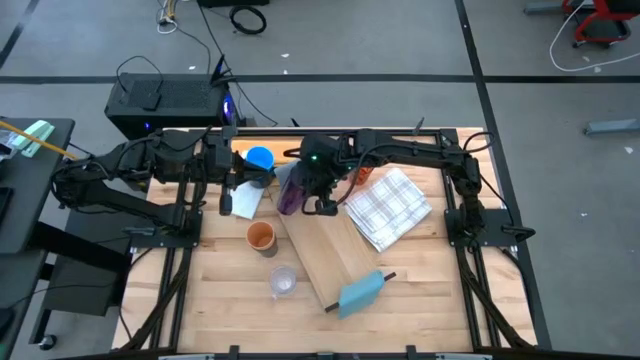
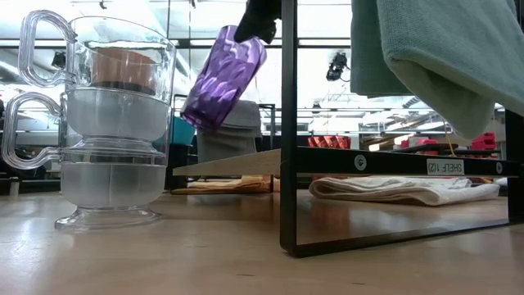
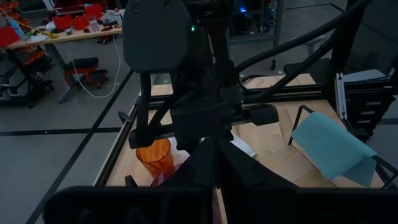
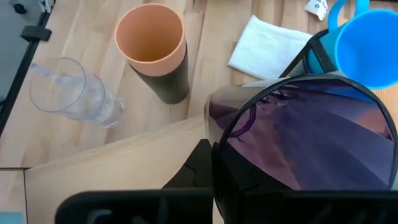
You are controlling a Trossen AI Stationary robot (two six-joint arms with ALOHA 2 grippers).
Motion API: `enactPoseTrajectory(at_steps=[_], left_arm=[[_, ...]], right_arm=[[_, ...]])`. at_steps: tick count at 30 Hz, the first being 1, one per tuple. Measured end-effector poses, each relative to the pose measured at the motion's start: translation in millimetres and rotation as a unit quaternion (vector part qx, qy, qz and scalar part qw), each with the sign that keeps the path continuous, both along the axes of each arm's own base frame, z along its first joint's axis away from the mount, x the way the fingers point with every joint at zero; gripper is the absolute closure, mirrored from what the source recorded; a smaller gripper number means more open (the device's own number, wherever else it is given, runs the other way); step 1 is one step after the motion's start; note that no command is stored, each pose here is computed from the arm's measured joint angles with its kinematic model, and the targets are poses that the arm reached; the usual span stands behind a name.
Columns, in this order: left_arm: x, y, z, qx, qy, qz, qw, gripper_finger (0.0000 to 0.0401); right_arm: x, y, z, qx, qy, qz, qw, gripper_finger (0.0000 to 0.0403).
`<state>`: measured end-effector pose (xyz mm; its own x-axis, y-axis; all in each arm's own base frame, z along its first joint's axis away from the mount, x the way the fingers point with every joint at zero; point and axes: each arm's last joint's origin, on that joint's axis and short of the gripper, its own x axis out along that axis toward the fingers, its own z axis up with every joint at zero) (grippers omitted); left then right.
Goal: Stack small to large cups/mugs on shelf
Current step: Put the purple cup on the shelf
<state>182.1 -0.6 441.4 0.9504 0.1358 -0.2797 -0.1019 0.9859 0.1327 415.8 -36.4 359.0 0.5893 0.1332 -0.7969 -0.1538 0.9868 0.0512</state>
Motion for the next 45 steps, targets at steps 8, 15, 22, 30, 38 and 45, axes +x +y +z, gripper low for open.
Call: enactPoseTrajectory(at_steps=[8,15,22,30,38,45], left_arm=[[-0.1,0.1,0.1,0.000,-0.001,0.000,1.000,0.0381],[-0.4,0.0,-1.0,-0.004,0.005,0.001,1.000,0.0382],[-0.9,0.0,-2.4,-0.012,0.011,0.004,1.000,0.0372],[-0.9,0.1,-2.4,-0.012,0.011,0.004,1.000,0.0381],[-0.9,0.0,-2.4,-0.012,0.011,0.004,1.000,0.0379],[-0.9,0.1,-2.4,-0.012,0.011,0.004,1.000,0.0370]], right_arm=[[13.5,-5.4,-21.9,0.009,0.026,-0.012,1.000,0.0398],[18.9,-7.4,-34.5,0.010,0.047,-0.009,0.999,0.0398],[19.1,-16.0,-33.9,-0.003,0.040,-0.018,0.999,0.0398],[18.7,-15.5,-34.1,-0.001,0.043,-0.017,0.999,0.0398],[17.8,-15.3,-34.7,0.000,0.048,-0.017,0.999,0.0388],[17.7,-15.4,-34.7,0.000,0.049,-0.017,0.999,0.0367]])
